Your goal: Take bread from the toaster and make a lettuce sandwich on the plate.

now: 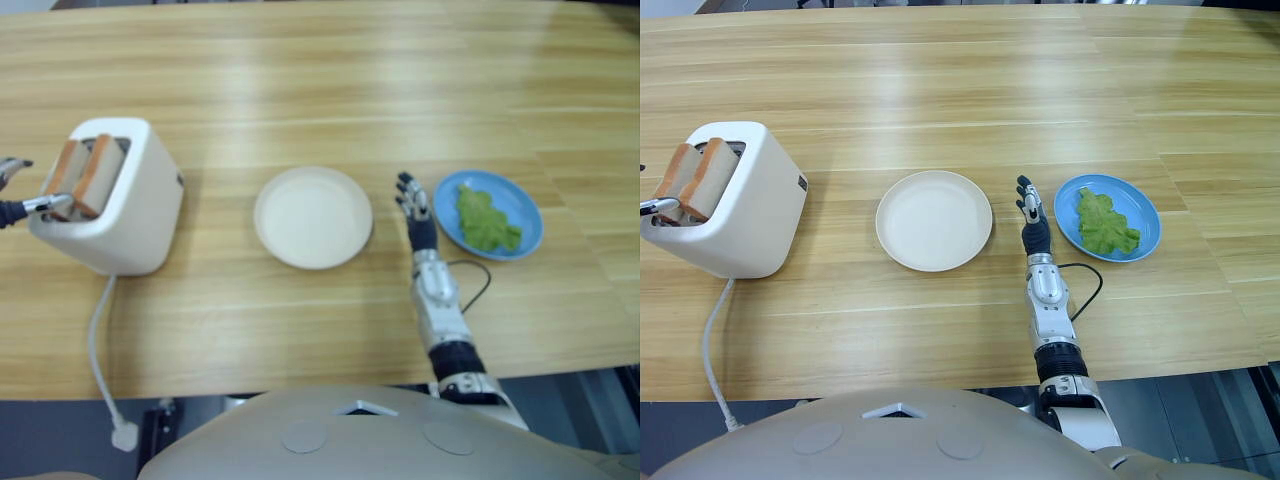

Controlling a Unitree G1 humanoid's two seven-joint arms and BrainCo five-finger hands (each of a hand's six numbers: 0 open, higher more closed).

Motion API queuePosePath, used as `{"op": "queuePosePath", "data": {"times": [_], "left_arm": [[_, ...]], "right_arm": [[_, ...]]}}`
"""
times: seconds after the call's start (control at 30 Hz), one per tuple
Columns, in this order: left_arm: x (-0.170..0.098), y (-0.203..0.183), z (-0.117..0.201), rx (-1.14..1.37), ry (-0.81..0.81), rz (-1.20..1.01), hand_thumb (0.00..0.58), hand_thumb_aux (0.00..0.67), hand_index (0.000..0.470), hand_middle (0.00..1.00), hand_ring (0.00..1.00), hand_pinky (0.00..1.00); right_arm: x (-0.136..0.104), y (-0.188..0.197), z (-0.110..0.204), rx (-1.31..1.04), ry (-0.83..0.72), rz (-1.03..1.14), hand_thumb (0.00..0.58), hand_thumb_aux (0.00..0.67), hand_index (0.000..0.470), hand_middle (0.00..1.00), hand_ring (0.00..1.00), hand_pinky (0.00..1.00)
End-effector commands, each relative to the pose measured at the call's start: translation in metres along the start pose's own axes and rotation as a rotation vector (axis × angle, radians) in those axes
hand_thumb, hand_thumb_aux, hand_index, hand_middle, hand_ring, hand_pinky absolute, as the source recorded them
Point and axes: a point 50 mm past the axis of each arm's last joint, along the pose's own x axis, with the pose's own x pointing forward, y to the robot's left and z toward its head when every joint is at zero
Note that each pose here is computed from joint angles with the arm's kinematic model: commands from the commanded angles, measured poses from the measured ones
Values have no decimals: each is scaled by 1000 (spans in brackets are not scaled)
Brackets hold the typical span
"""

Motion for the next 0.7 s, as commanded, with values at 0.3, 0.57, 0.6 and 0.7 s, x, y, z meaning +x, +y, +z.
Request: {"op": "queuePosePath", "data": {"times": [0.3,0.57,0.6,0.7], "left_arm": [[6,-18,-8,100,35,-83,0,0,0,0,0,0],[6,-17,-4,119,13,-73,0,0,0,0,0,0],[6,-17,-4,119,12,-75,0,0,0,0,0,0],[5,-17,-5,111,12,-80,0,0,0,0,0,0]], "right_arm": [[-7,-11,-3,9,32,-40,0,0,0,0,0,0],[-8,-9,-3,13,37,-36,0,0,0,0,0,0],[-8,-10,-3,13,38,-37,0,0,0,0,0,0],[-9,-10,-4,14,44,-40,0,0,0,0,0,0]]}}
